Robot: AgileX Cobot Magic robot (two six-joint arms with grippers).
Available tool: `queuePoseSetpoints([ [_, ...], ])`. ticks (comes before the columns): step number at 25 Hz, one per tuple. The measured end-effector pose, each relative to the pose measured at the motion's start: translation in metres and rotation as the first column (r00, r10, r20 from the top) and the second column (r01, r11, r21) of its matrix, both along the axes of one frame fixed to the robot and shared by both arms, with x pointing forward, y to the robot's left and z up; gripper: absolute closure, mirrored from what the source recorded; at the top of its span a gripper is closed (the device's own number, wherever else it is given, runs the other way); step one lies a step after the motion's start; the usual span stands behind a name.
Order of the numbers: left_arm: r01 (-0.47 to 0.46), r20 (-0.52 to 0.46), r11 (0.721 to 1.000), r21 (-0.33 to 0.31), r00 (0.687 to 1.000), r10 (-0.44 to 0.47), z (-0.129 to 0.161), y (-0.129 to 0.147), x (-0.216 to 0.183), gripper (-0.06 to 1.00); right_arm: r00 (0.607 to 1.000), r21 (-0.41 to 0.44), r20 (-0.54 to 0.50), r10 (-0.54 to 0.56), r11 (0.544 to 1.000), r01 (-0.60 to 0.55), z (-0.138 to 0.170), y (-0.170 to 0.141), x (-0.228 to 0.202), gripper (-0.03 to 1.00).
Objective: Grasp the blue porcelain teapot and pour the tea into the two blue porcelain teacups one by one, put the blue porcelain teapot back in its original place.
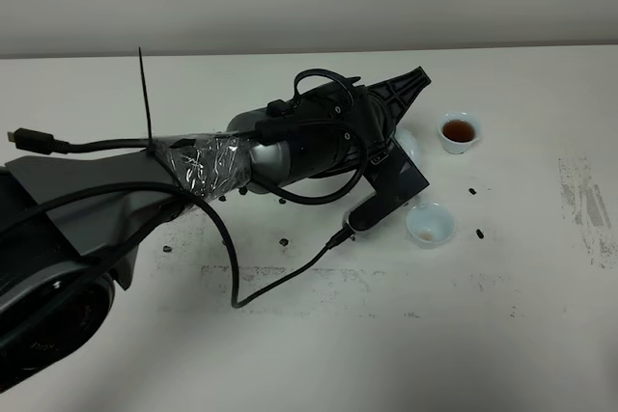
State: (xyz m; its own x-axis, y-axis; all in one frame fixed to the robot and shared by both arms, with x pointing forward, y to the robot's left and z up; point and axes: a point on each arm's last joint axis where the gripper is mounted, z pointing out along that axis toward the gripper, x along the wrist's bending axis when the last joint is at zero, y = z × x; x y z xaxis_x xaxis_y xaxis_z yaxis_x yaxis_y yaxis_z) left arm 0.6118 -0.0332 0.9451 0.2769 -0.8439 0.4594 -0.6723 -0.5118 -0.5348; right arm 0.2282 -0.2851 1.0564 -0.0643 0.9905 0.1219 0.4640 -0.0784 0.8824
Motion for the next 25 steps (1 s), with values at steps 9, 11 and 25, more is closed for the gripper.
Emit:
queuePoseSetpoints([
  [9, 0.084, 0.045, 0.996, 0.025, 0.995, -0.085, 0.002, -0.008, -0.002, 0.86, 1.0, 0.0, 0.0, 0.0, 1.0, 0.0, 0.0, 0.0, 0.0, 0.56],
  [11, 0.091, 0.054, 0.995, 0.032, 0.994, -0.093, 0.003, -0.008, -0.002, 0.86, 1.0, 0.0, 0.0, 0.0, 1.0, 0.0, 0.0, 0.0, 0.0, 0.56],
  [25, 0.178, 0.121, 0.982, 0.058, 0.975, -0.184, 0.007, -0.017, -0.003, 0.86, 1.0, 0.0, 0.0, 0.0, 1.0, 0.0, 0.0, 0.0, 0.0, 0.56],
])
